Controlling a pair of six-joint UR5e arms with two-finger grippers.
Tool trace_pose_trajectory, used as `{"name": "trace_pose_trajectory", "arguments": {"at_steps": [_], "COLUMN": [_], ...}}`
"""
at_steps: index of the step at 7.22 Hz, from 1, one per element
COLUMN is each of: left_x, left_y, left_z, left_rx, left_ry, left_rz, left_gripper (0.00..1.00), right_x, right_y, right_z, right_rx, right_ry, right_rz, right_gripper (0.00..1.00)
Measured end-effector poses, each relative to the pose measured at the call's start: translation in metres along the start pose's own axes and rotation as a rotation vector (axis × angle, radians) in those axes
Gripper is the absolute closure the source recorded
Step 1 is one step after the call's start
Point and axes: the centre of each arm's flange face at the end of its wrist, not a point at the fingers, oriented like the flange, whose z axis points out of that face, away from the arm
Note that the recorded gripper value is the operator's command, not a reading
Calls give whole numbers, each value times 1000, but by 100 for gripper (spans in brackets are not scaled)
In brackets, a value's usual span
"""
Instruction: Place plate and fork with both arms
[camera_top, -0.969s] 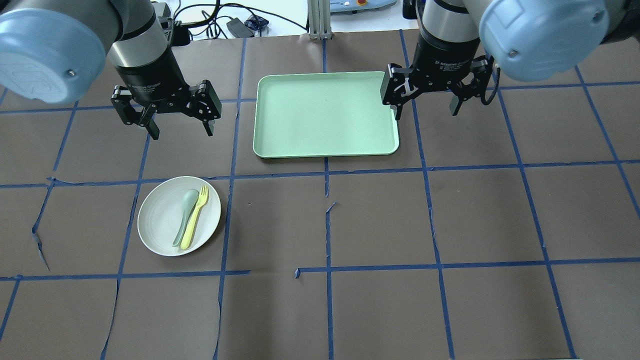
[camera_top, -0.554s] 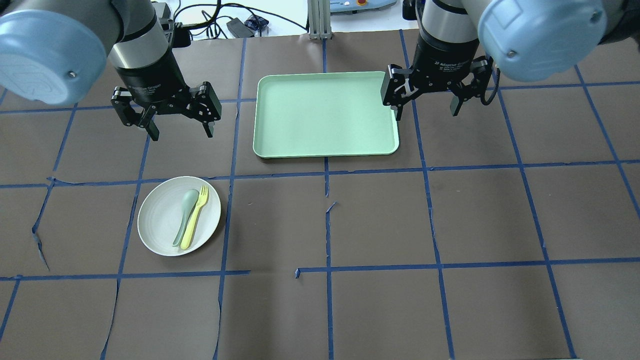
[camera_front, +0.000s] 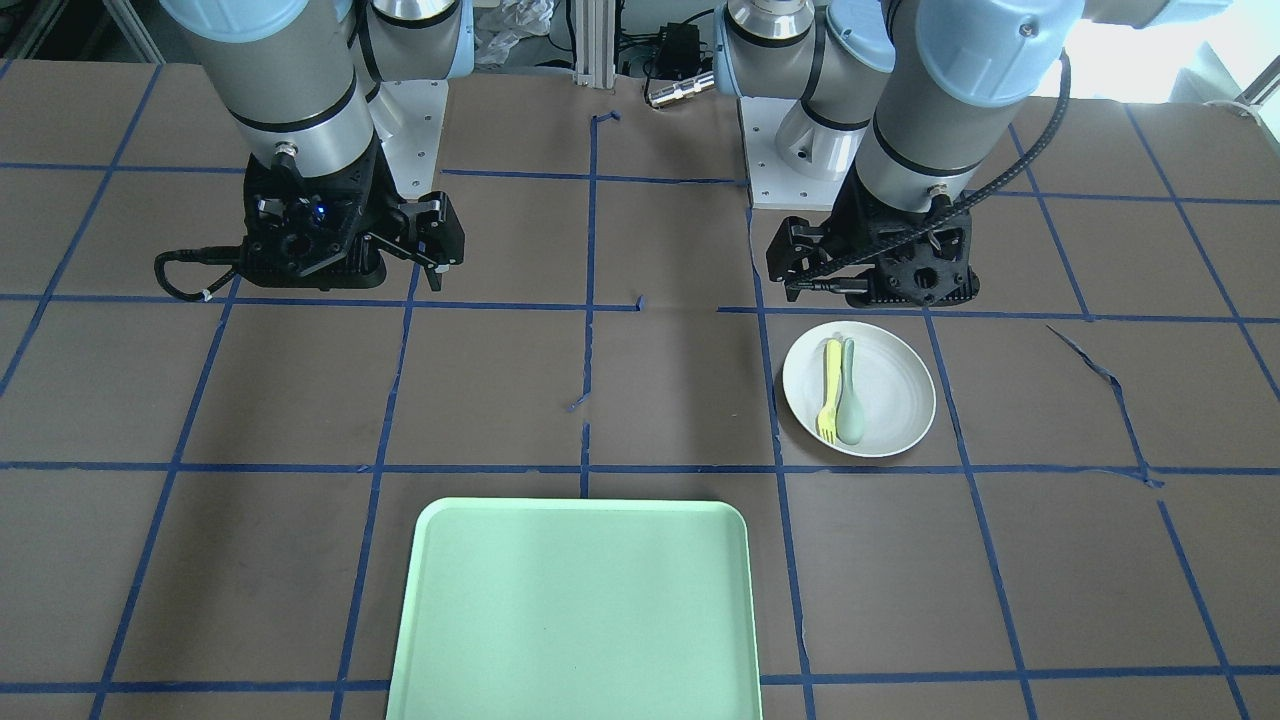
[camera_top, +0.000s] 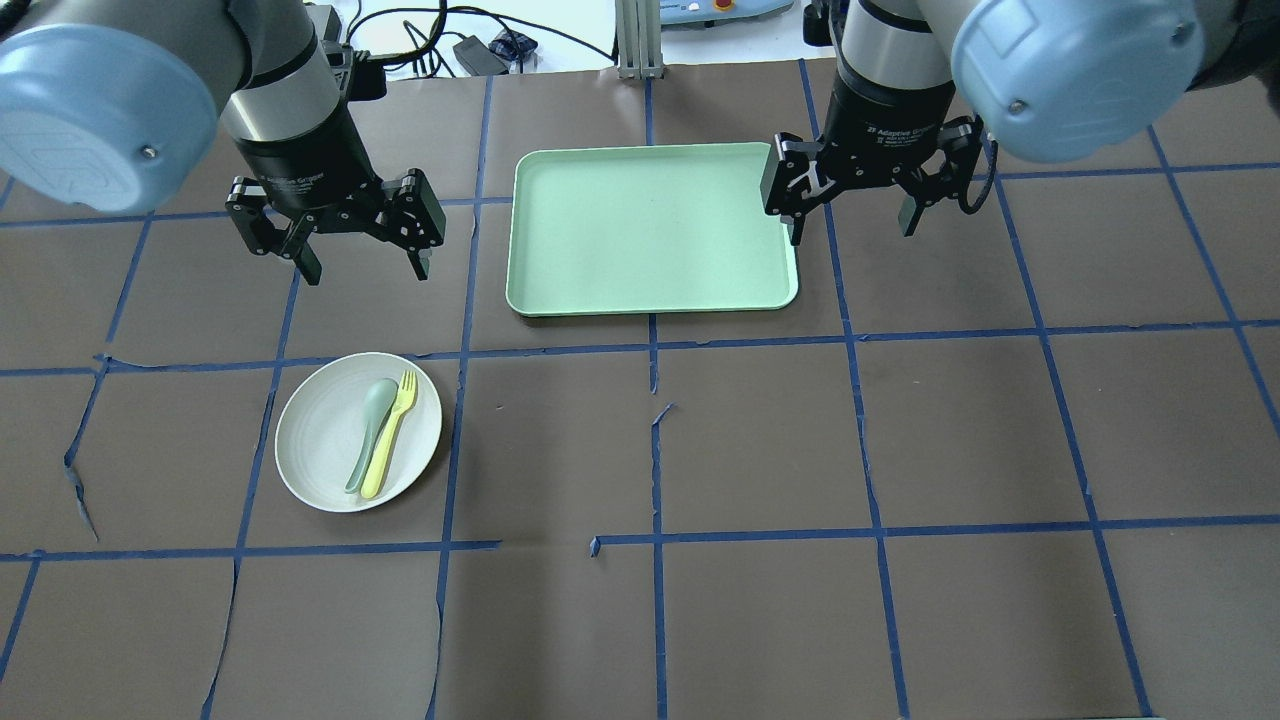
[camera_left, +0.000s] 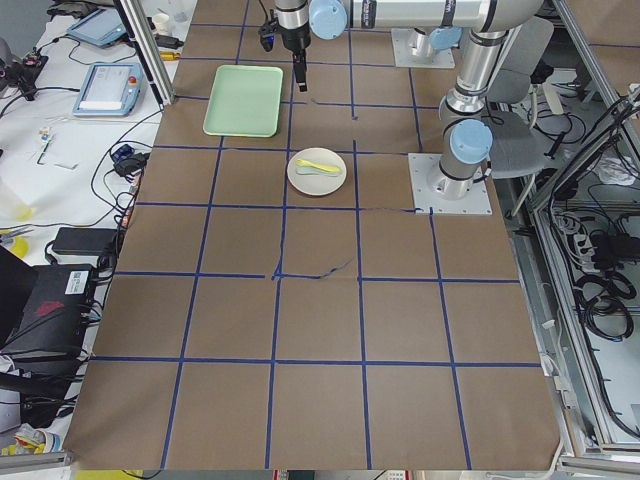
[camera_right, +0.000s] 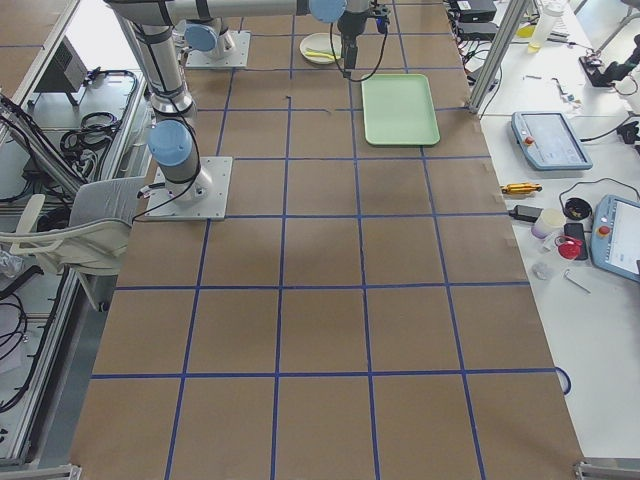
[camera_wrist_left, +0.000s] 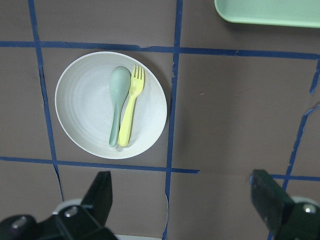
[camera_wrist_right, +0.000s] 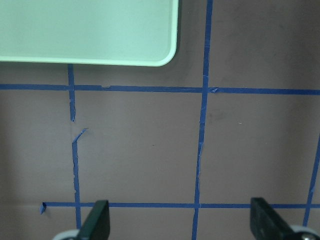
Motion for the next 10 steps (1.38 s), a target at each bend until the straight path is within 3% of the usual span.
{"name": "trace_pose_trajectory", "arguments": {"at_steps": [10], "left_x": [3], "left_y": [5], "left_z": [0], "left_rx": [-3], "left_ry": [24], "left_rz": [2], "left_gripper": [0], "right_x": [-1], "right_y": [1], "right_z": [5], "right_rx": [-13], "right_ry": [1], "right_rz": [1], "right_gripper": [0]}}
